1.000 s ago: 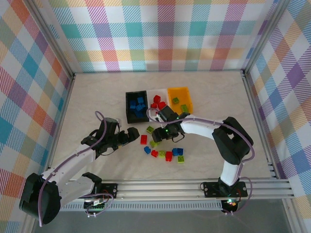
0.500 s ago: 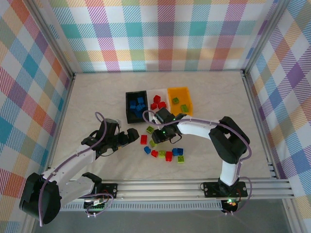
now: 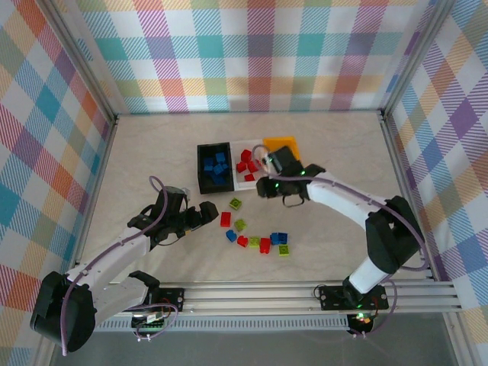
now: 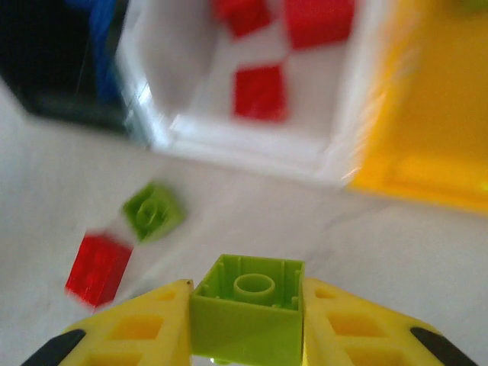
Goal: Sort the legos into containers by color
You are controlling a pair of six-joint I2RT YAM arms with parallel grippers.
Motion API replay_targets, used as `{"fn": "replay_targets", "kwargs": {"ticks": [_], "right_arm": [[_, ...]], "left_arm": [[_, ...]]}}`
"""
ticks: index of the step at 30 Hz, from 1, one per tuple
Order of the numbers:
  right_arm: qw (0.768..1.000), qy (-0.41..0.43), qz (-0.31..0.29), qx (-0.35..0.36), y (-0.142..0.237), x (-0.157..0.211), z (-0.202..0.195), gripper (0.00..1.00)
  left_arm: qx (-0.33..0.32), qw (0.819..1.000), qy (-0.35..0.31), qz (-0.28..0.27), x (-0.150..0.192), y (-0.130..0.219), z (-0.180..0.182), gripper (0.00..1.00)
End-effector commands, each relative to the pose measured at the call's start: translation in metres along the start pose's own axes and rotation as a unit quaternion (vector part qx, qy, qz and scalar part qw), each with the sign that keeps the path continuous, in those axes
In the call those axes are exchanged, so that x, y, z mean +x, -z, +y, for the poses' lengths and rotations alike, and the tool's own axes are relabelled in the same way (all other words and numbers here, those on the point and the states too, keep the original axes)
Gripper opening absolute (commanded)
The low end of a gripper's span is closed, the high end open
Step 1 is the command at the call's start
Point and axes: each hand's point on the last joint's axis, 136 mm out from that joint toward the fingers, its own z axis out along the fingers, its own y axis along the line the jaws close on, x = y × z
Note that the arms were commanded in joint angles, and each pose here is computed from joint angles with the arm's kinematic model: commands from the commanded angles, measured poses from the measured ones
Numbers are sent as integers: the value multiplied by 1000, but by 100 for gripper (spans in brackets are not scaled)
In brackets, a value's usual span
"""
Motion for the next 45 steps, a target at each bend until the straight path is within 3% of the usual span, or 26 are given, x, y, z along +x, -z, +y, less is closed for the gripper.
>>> {"fn": "replay_targets", "kwargs": {"ticks": [1, 8, 14, 17, 20, 30, 33, 36, 45], "right_arm": [[998, -48, -23, 37, -4, -34, -36, 34], [991, -101, -16, 82, -47, -83, -82, 37], [991, -114, -29, 70, -45, -103, -82, 62], [991, -112, -33, 59, -26, -97, -72, 68], [993, -108, -15, 51, -7, -63, -60, 71], [979, -101, 167, 65, 39, 161, -41, 76], [970, -94, 209, 75, 50, 205, -34, 76], [969, -68, 222, 85, 55, 222, -28, 76], [972, -31, 222, 68, 26, 219, -5, 72]], "left_arm": [[-7, 1000, 6, 1, 1, -2, 7, 100], [-1, 1000, 8, 0, 2, 1, 5, 100], [3, 1000, 1, 0, 2, 6, 2, 100], [6, 1000, 0, -3, 2, 7, 1, 100], [7, 1000, 1, -6, 0, 7, 0, 100], [15, 1000, -4, -1, -1, -4, -2, 100], [12, 1000, -2, 4, 0, -9, 2, 100], [10, 1000, 0, 5, 0, -11, 4, 100], [4, 1000, 1, 6, 1, -11, 9, 100]]}}
